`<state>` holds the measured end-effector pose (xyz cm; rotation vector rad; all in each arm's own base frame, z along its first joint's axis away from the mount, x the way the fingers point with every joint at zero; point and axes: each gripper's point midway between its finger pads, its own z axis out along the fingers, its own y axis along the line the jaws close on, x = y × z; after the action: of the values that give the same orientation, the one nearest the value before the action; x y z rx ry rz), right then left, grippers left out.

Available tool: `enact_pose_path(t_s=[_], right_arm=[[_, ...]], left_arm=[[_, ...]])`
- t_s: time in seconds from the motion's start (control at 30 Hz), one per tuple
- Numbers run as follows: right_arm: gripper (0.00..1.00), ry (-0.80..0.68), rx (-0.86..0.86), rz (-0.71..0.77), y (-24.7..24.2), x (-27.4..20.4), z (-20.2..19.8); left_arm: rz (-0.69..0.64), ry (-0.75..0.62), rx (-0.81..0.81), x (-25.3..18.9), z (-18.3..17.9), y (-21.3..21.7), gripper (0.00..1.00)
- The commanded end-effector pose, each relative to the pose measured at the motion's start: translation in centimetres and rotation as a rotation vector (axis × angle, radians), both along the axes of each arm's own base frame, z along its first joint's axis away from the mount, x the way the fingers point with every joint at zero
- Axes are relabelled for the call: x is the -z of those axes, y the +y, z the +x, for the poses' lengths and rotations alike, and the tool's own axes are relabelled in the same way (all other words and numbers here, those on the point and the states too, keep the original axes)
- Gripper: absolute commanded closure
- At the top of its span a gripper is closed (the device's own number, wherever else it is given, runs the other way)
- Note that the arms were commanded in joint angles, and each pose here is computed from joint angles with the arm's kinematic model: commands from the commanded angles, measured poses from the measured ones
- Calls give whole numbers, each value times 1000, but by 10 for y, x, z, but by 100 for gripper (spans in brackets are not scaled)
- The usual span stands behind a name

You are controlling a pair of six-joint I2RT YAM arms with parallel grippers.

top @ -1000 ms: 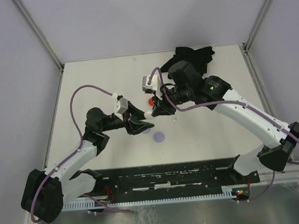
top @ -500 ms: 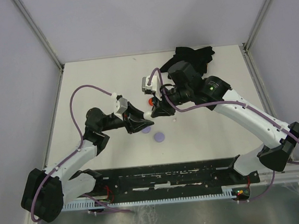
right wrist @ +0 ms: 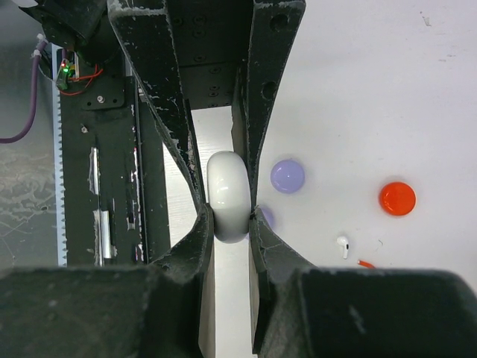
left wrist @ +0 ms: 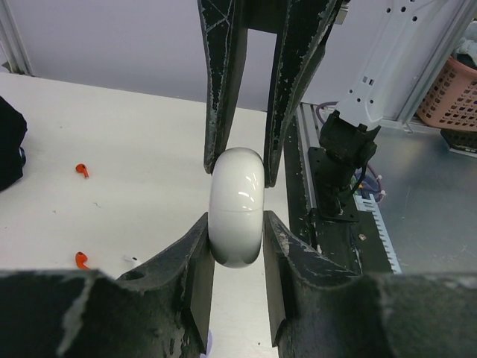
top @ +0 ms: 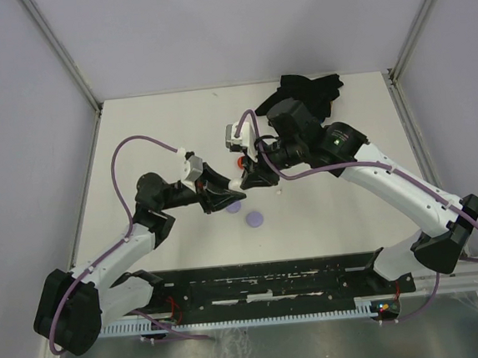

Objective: Insert the wireless bluetooth earbuds into the charging case
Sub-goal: Pick up the charging case at the center of the board, then open the charging case.

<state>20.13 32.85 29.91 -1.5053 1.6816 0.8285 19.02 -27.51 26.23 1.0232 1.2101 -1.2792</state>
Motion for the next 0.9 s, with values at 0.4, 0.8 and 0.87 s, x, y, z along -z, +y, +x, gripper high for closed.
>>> enact_pose_path(t_s=[0.4,0.8,0.87], right_arm=[[70,-38,-3,53,10,-15,3],[42,-55,24,48,8,-16,9],[42,-59,37,54,8,-19,10]], left_arm=[[-72,-133,-11,-29,-4,2,97],[-88,-175,-14,-32,-6,4,97],[-82,-173,-5,-30,-8,4,97]])
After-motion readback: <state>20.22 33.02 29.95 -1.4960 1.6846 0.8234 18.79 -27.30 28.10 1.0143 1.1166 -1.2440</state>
